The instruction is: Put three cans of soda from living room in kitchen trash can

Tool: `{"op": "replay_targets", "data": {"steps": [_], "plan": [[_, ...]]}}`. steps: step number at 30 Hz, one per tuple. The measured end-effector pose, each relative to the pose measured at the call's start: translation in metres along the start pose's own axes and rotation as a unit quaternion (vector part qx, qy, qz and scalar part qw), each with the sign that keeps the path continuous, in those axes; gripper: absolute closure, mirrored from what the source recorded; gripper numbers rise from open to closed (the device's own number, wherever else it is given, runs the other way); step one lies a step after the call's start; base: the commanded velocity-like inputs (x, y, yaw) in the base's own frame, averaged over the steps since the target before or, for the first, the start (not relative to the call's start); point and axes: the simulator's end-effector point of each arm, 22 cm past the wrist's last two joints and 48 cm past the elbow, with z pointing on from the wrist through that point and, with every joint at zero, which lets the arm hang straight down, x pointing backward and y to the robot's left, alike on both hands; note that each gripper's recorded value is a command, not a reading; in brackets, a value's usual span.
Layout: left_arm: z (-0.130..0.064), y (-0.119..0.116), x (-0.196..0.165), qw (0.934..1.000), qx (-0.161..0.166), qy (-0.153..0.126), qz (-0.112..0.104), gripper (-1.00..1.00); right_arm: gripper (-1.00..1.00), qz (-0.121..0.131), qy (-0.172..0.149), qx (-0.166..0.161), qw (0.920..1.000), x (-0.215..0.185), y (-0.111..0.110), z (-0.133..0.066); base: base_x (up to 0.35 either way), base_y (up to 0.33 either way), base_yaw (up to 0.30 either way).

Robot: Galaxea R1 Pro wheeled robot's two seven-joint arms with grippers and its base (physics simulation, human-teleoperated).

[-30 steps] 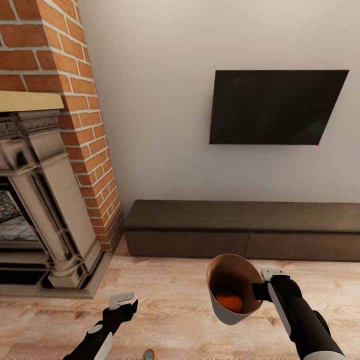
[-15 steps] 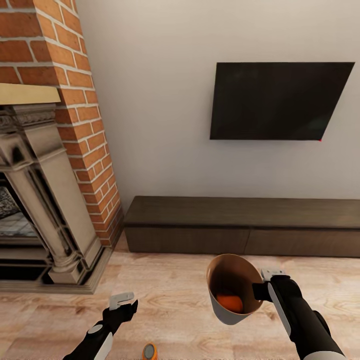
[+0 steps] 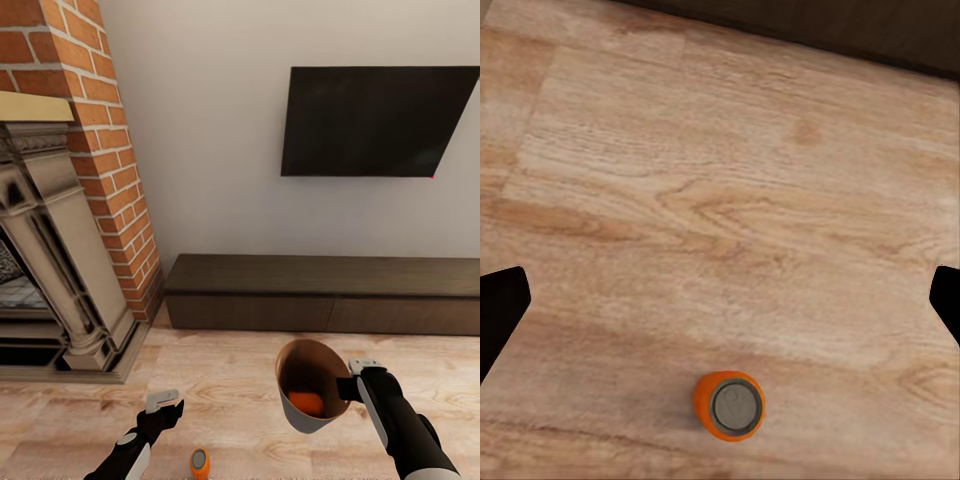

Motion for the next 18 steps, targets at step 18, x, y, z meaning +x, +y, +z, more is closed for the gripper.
{"op": "replay_targets", "data": {"steps": [18], "plan": [[0.0028,0.0013,0.0067,1.0000,-0.001,0.005,0.000,-1.00,1.00,-0.005,0.005,0.007,1.0000,0.0046,-0.0024,0.0055,0.000,-0.123,0.000]]}}
